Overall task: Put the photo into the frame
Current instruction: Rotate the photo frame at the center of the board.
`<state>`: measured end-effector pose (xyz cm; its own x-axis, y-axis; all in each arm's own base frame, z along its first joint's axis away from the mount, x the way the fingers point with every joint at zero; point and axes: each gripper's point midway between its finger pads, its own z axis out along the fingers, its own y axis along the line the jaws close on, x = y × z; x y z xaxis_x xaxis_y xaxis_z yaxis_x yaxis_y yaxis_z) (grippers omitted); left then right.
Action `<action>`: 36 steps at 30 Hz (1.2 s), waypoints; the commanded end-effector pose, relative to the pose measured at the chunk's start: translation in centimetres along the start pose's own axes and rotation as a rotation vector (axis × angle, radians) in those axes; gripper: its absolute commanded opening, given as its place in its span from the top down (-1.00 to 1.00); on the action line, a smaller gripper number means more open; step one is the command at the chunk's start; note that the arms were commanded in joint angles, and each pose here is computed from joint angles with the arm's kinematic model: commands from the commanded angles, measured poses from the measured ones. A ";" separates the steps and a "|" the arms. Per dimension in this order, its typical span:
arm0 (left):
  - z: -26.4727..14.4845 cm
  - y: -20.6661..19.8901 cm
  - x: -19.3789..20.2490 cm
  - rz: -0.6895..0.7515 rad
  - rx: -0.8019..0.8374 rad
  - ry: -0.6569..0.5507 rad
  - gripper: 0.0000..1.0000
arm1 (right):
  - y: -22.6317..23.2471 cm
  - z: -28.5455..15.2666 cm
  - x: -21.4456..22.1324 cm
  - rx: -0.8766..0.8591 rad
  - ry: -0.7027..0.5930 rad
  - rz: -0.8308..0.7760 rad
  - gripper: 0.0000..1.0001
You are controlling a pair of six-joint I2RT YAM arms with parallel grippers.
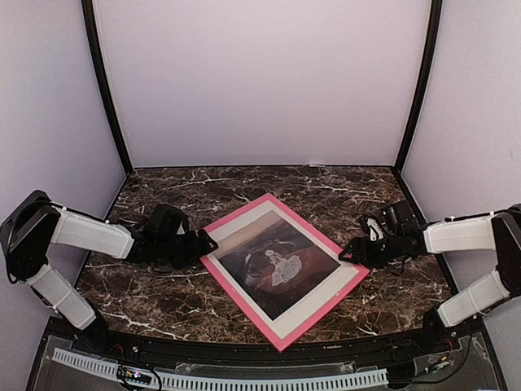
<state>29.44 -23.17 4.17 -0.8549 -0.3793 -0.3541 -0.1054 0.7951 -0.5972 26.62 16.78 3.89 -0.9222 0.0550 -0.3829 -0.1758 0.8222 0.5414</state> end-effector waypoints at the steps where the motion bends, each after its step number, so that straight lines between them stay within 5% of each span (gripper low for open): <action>1: 1.9 -1.1 -1.8 0.079 0.009 0.056 -0.76 | 2.0 -0.3 1.9 -0.033 -0.014 0.051 -0.55; 10: 6.5 -3.6 -5.5 0.207 0.070 0.158 -0.82 | 7.6 0.2 6.5 -0.152 0.036 -0.012 -0.55; 17: 6.5 -3.5 -10.8 0.280 -0.014 0.077 -0.87 | 8.6 -0.4 6.0 -0.089 0.025 -0.084 -0.57; 25: 0.2 -0.4 -15.6 0.373 -0.293 -0.135 -0.95 | 5.8 -4.1 -0.1 0.247 -0.163 -0.154 -0.68; 36: -13.1 -0.8 -16.5 0.453 -0.313 -0.470 -0.98 | 6.1 -11.6 -8.6 0.374 -0.465 -0.222 -0.97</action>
<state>38.63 -14.47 18.71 -0.6091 -0.1294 -0.7825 0.0608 0.9761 -0.2088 27.74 16.93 15.48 -0.7110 0.0490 -0.7015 -0.1639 0.9585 0.2332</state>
